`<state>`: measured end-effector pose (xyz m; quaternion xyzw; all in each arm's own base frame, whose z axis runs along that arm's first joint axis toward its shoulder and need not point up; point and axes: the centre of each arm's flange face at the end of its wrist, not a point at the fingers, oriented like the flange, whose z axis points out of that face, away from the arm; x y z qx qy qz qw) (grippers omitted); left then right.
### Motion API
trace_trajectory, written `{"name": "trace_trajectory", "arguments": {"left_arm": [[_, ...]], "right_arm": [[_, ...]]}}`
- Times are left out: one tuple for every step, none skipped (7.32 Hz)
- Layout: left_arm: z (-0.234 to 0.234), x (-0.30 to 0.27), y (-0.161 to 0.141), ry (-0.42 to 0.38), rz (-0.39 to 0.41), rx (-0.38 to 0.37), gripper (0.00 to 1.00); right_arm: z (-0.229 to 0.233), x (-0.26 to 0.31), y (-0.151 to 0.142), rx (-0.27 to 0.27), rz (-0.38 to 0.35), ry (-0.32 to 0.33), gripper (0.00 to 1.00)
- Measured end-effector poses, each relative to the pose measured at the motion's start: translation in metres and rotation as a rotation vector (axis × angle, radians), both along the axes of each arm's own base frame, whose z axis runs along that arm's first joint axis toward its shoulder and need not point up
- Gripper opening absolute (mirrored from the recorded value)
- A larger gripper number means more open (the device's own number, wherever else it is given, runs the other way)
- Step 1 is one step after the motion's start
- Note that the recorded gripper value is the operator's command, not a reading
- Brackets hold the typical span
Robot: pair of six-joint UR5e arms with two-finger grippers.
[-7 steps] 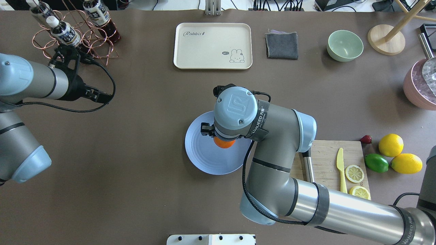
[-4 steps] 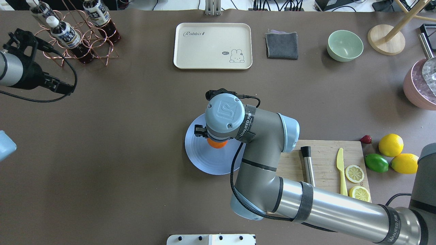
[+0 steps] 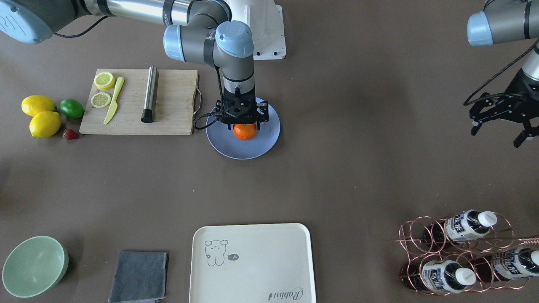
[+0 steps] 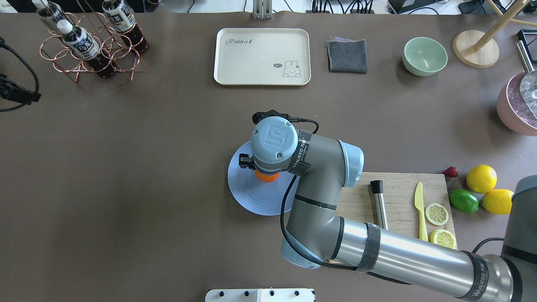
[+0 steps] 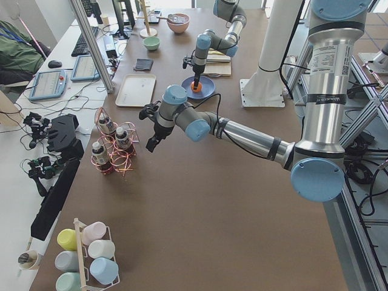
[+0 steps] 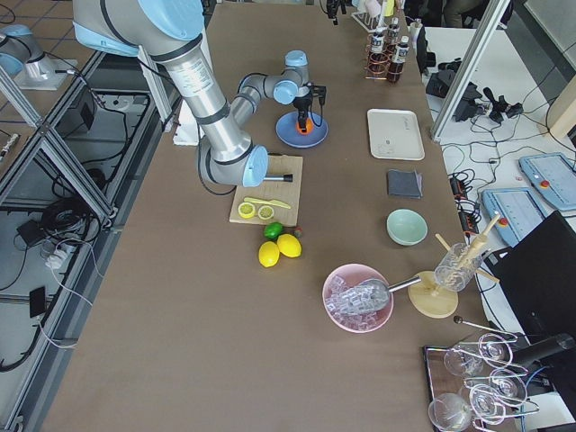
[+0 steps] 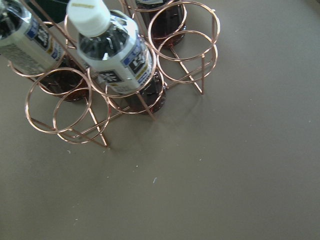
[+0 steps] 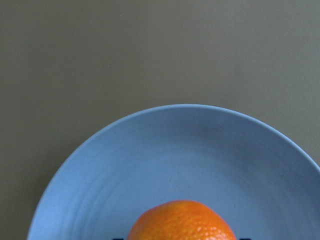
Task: Pick orange to plate
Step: 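Lower the orange onto the blue plate and open the right gripper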
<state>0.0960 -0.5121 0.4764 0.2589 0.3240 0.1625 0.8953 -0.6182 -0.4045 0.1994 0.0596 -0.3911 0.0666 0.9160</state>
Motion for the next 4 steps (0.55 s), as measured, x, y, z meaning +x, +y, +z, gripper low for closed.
{"name": "trace_trajectory", "arguments": {"left_arm": [[0.016,-0.030,0.002,-0.020,0.006,0.006,0.98],[0.028,-0.051,0.004,-0.036,0.008,0.008,0.98],[0.042,-0.066,0.010,-0.051,0.005,0.001,0.98],[0.060,-0.087,0.020,-0.073,0.002,-0.007,0.98]], "right_arm": [[-0.008,0.002,-0.002,-0.005,0.007,-0.007,1.00],[-0.025,0.015,-0.009,-0.011,0.016,-0.017,1.00],[-0.048,0.049,-0.026,-0.035,0.025,-0.037,1.00],[-0.063,0.104,-0.052,-0.068,0.028,-0.056,1.00]]}}
